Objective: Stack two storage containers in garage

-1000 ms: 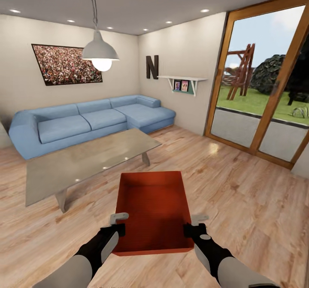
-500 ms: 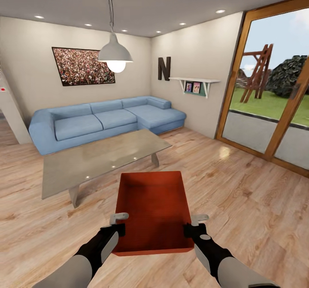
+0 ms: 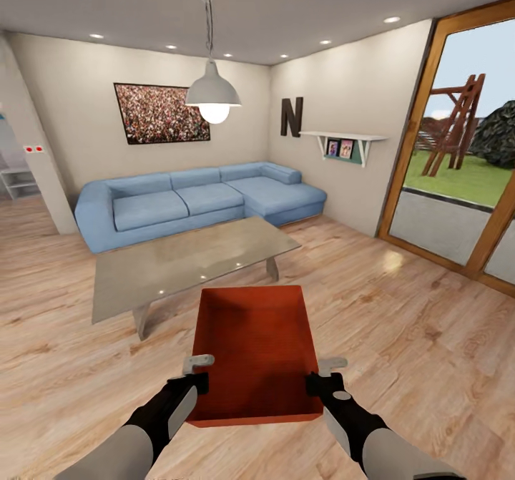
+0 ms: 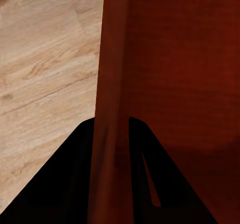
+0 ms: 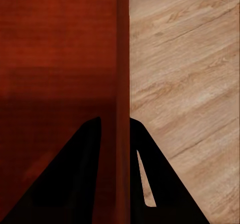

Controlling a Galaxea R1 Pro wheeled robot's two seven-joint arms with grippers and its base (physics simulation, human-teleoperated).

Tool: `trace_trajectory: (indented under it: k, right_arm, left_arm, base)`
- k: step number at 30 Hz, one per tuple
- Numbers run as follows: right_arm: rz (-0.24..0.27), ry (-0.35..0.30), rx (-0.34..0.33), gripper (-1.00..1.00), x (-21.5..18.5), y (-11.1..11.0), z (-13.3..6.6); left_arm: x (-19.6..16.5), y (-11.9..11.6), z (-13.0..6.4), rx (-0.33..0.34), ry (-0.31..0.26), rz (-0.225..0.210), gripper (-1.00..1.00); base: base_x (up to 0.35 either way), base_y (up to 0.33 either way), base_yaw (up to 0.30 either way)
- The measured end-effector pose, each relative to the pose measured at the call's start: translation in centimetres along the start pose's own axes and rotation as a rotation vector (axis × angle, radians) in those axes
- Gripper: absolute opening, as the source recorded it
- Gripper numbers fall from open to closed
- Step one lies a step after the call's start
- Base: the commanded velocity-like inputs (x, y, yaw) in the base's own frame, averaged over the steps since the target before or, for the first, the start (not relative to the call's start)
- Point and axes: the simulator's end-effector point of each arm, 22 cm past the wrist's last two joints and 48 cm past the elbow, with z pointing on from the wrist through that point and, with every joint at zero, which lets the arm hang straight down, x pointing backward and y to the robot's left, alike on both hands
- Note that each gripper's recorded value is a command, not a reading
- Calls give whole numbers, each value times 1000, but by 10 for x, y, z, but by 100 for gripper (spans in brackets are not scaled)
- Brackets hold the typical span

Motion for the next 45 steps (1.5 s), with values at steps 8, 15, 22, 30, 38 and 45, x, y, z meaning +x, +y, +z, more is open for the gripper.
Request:
trace_trajectory:
  k: [8, 15, 22, 30, 38, 45]
  right_arm:
    - [0, -7, 0, -100, -4, 0, -1]
    - [1, -13, 1, -100, -7, 0, -3]
    - [1, -19, 1, -100, -10, 0, -4]
    - [1, -25, 1, -100, -14, -1, -6]
    - [1, -32, 2, -100, -17, -1, -7]
    - [1, -38, 2, -100, -20, -1, -9]
  left_arm:
    - [-3, 0, -2, 1, -7, 0, -100]
    - [-6, 0, -4, 1, -13, 0, -100]
    - [-9, 0, -6, 2, -18, -1, -100]
    - [-12, 0, -8, 3, -25, -1, -100]
    - [-15, -1, -11, 3, -32, -2, -100]
    - [-18, -1, -13, 4, -38, -2, -100]
  base:
    - [0, 0, 238]
    - [0, 0, 238]
    - [0, 0, 238]
    - [0, 0, 238]
    - [0, 0, 238]
    - [0, 0, 238]
